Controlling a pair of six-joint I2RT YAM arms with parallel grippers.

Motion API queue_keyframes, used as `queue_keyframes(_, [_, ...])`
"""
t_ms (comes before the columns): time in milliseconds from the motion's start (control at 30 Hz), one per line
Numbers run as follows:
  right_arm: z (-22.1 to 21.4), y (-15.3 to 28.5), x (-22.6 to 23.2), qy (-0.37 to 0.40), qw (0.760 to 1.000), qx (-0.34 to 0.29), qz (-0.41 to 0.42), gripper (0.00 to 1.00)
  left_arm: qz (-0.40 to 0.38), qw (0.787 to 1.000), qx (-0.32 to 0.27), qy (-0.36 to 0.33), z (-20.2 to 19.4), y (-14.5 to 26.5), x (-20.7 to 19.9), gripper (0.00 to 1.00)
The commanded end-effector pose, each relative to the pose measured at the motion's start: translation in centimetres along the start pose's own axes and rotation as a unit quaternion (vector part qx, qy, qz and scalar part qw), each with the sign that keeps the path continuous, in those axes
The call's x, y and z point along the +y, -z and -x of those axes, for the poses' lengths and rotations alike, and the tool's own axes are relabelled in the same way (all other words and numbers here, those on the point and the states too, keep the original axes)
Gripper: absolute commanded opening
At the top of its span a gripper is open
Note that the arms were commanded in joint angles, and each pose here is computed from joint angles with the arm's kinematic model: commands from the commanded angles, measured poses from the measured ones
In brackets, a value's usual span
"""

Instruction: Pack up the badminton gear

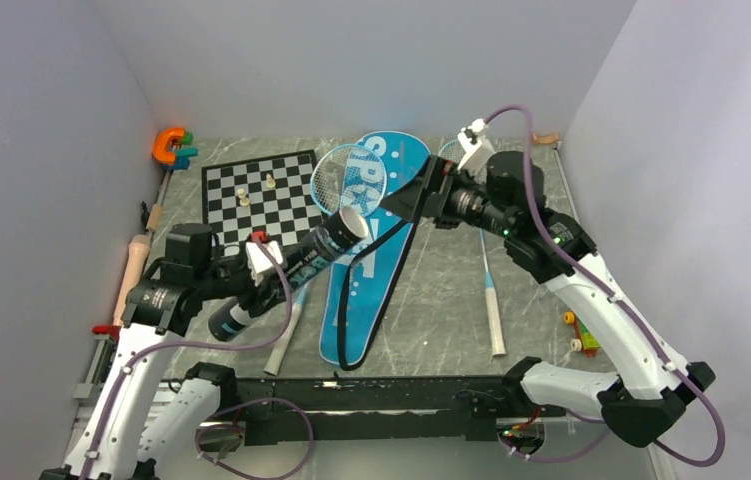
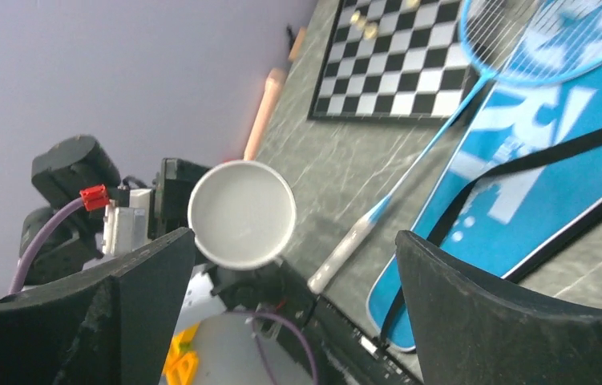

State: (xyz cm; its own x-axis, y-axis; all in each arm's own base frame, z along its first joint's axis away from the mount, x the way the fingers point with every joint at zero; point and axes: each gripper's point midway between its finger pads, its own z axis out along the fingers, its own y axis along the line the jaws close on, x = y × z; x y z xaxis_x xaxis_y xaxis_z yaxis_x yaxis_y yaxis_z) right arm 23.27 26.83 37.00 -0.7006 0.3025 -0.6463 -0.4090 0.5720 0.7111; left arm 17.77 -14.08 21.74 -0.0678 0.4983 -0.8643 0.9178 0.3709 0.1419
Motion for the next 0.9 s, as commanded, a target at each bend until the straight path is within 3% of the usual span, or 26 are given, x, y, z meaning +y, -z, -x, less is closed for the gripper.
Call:
queue_keyframes(0, [2.6, 2.4, -1.3, 0.027, 0.998, -0.029, -0.045, 1.00, 0.097, 0.995, 0.004, 0.017, 1.3, 1.9, 4.8, 0.00])
queue_keyframes(167, [3.0, 3.3, -4.3, 0.013, 0.995, -0.038, -0.091, 1.00, 0.204, 0.970, 0.069, 0.109, -2.4, 5.5, 9.9, 0.00])
queue_keyframes(400, [0.1, 2.7, -7.9, -0.011, 0.992, -0.011, -0.124, 1.00, 0.341, 0.900, 0.125, 0.239, -9.9, 12.7, 15.6, 0.00])
queue_keyframes(600, [-1.5, 2.0, -9.8, -0.024, 0.990, 0.010, -0.142, 1.00, 0.384, 0.850, 0.170, 0.318, -16.2, 15.1, 17.0, 0.00])
queue_keyframes(867, [-1.9, 1.9, -10.3, -0.033, 0.988, 0.016, -0.150, 1.00, 0.378, 0.824, 0.201, 0.371, -21.9, 14.6, 17.1, 0.02])
